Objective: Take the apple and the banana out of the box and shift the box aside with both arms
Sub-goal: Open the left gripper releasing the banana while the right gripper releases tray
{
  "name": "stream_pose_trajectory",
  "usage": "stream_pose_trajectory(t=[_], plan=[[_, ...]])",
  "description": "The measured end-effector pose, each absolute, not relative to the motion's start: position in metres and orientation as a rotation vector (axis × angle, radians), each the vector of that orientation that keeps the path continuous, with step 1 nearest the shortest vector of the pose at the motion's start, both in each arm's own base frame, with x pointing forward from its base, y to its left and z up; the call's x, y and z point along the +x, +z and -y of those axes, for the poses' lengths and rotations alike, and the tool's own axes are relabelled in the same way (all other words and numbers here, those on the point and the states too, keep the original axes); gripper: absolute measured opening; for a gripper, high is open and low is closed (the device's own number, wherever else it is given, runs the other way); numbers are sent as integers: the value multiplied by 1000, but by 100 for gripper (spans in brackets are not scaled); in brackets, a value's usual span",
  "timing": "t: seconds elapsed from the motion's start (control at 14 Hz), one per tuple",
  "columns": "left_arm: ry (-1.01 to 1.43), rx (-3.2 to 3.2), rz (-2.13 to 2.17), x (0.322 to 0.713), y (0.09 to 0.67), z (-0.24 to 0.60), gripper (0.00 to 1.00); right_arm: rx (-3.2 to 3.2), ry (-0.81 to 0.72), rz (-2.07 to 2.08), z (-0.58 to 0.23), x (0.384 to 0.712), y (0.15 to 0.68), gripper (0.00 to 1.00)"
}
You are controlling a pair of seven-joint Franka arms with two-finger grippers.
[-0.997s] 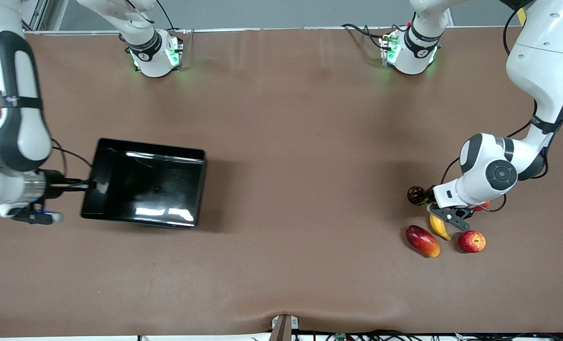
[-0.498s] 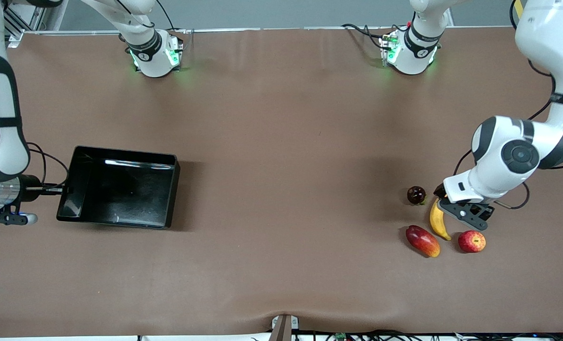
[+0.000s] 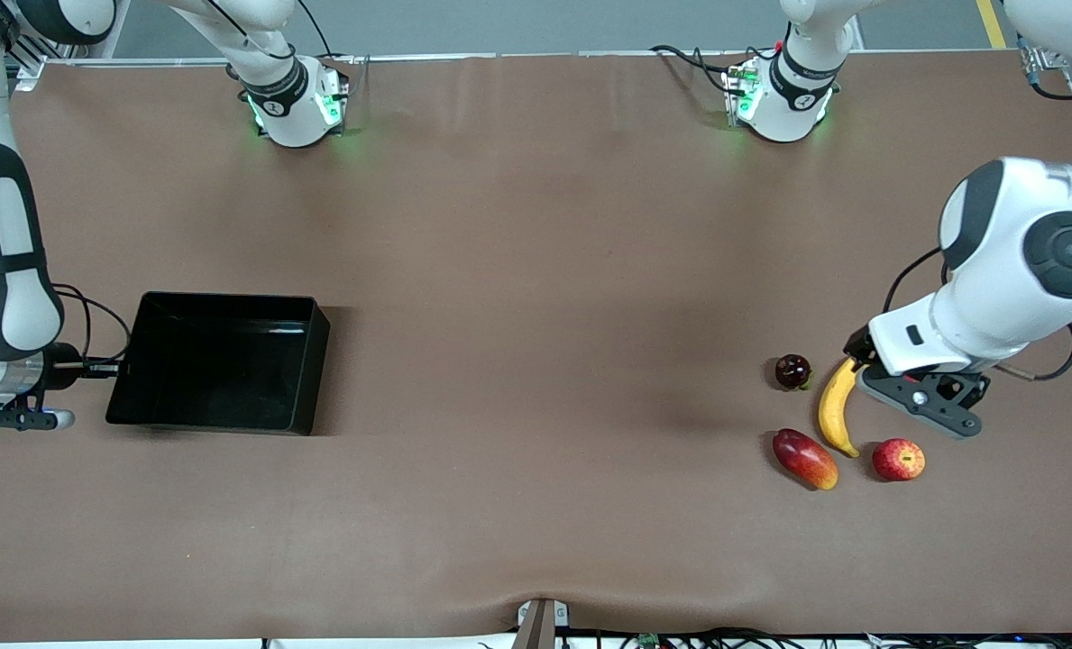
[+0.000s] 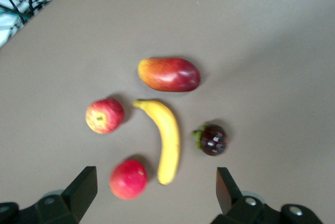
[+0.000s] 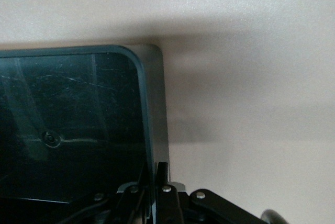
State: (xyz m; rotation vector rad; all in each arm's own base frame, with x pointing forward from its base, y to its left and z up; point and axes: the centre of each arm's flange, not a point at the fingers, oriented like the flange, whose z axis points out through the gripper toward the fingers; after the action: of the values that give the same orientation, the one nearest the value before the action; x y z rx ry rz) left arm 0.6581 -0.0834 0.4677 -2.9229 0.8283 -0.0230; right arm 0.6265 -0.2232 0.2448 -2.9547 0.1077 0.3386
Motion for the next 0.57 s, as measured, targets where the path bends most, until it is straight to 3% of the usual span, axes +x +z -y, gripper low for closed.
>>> stream_pose_trajectory(t=[0.07, 0.14, 0.36, 0.57], plan=[[-16, -2955, -772, 656, 481, 87, 100, -2954, 339, -106, 223, 627, 245, 8], [-20, -2977, -709, 653, 496, 90, 100, -2955, 336, -105, 222, 628, 246, 16], [-34, -3039, -480, 633, 540, 103, 100, -2959, 307, -82, 219, 636, 258, 48], [-36, -3075, -271, 610, 576, 113, 100, -2969, 243, -12, 199, 653, 314, 77]])
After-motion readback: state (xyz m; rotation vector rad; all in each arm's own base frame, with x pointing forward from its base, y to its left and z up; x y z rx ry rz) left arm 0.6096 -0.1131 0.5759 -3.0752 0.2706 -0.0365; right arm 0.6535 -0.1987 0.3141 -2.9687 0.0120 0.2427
